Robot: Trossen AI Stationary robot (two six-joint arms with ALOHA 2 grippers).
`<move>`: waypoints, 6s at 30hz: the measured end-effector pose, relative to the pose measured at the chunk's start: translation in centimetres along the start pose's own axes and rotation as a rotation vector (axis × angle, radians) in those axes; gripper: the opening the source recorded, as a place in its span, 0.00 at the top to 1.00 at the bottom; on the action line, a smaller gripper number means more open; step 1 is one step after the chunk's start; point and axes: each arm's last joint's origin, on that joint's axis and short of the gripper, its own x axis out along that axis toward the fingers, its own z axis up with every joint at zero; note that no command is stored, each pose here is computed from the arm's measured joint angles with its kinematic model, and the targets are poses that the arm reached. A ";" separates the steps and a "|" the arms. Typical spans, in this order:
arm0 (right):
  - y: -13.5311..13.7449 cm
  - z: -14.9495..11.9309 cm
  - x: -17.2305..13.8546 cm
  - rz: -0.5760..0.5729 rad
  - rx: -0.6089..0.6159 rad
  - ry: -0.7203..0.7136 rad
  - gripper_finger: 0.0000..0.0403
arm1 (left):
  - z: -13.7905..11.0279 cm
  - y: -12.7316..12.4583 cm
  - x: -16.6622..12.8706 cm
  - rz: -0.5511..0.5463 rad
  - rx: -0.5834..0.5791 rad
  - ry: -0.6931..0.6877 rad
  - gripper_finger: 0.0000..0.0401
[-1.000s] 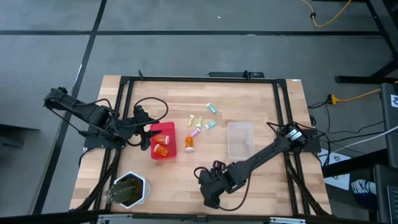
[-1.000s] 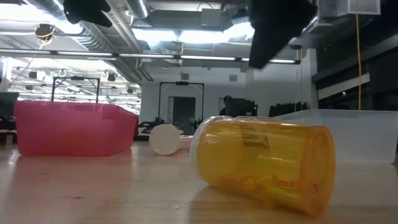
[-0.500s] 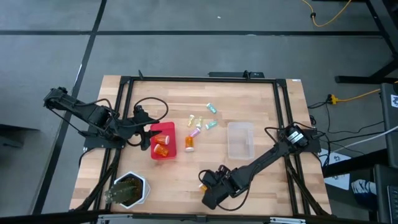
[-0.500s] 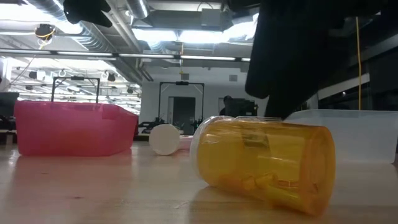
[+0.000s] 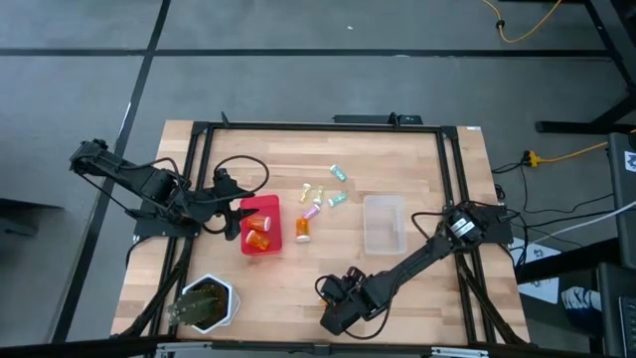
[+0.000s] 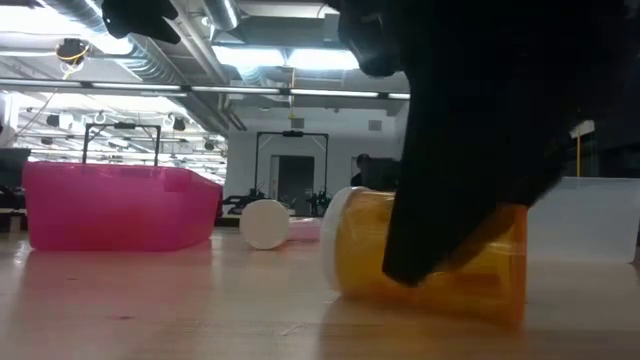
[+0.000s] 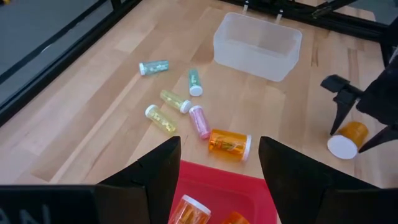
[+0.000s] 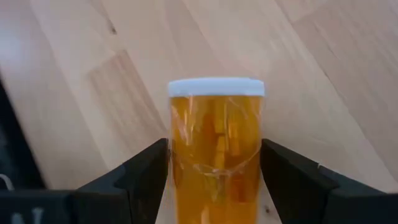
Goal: Pick and place medicine bottles into bin by pill shape (circle, oval)
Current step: Put the big orange pill bottle into the red bin
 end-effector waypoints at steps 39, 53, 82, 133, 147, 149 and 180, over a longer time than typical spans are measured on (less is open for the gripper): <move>1.3 13.2 -3.7 0.022 -0.468 -0.518 0.53 | 0.0 0.0 0.0 0.000 -0.029 0.000 0.47; -4.2 20.3 -0.9 0.033 -0.425 -0.581 0.53 | 0.0 -0.1 0.0 -0.003 -0.027 -0.004 0.47; -8.1 24.5 2.2 0.114 -0.384 -0.661 0.45 | 0.0 -0.1 0.0 -0.002 -0.025 -0.003 0.47; -6.1 15.1 -4.3 -0.140 -0.959 -0.037 0.32 | 0.0 -0.1 0.0 -0.002 -0.030 -0.003 0.47; -9.8 18.4 -1.4 -0.196 -1.206 0.013 0.32 | 0.0 -0.1 0.1 -0.002 -0.026 -0.003 0.47; -10.4 19.0 -0.9 -0.204 -1.205 0.013 0.32 | 0.0 -0.1 0.0 -0.002 -0.026 -0.003 0.47; -12.4 20.2 3.0 0.022 -1.604 0.026 0.32 | 0.0 0.0 0.0 -0.001 -0.025 -0.002 0.47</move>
